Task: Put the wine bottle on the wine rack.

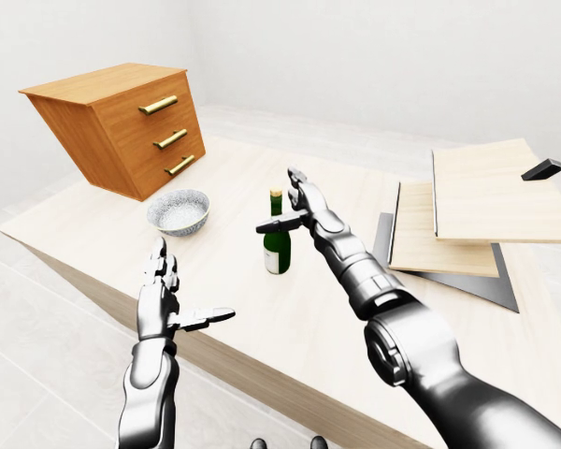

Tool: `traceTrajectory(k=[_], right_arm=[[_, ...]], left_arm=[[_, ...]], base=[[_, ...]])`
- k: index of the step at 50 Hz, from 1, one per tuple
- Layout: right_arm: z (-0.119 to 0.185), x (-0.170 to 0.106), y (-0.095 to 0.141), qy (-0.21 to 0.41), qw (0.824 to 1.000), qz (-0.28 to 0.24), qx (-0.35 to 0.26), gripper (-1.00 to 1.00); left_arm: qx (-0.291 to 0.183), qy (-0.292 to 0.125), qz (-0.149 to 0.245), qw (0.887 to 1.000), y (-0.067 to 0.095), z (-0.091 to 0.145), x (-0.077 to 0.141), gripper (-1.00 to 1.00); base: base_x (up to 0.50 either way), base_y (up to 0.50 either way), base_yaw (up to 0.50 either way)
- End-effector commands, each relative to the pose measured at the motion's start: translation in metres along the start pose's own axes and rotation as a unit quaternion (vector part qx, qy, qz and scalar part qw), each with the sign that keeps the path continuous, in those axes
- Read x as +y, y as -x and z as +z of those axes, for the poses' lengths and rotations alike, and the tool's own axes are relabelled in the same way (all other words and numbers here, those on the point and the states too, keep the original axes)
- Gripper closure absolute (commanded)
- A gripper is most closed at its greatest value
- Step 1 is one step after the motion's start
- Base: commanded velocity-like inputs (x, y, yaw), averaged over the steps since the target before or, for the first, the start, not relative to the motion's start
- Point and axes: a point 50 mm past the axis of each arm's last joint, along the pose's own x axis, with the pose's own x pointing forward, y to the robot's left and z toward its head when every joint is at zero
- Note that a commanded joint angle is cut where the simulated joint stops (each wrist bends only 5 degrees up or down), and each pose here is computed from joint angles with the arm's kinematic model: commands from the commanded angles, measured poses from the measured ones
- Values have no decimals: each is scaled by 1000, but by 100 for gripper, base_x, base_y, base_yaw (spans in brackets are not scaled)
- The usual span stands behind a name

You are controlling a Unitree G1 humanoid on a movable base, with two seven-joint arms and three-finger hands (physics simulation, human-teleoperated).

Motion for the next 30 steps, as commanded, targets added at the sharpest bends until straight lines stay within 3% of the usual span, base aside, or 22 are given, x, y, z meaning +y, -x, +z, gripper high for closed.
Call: traceTrajectory(k=[1,22,23,24,25,26,27,30], right_arm=[[1,0,-1,2,1000,1,3,-100],[1,0,-2,10,1000,-3,11,-100],[1,0,-2,10,1000,-4,11,-95],[1,0,-2,9,1000,-4,10,-58],[1,0,-2,9,1000,-4,10,-58],[1,0,-2,9,1000,-4,10,-4],[2,0,-2,10,1000,-4,10,31],[3,0,-2,11,1000,-4,9,54]], left_arm=[[1,0,1,1000,0,-1,0,-100],[0,0,1,1000,-3,-1,1,-100],[0,0,1,1000,-3,-1,0,-100],[0,1,1,1000,-3,0,0,-100],[0,1,1,1000,-3,0,0,-100],[-1,1,1,1000,-2,0,0,-100],[-1,1,1,1000,-2,0,0,-100],[0,1,1,1000,-2,0,0,-100]], base=[[0,0,0],[0,0,0],[0,0,0],[0,0,0],[0,0,0],[0,0,0],[0,0,0],[0,0,0]])
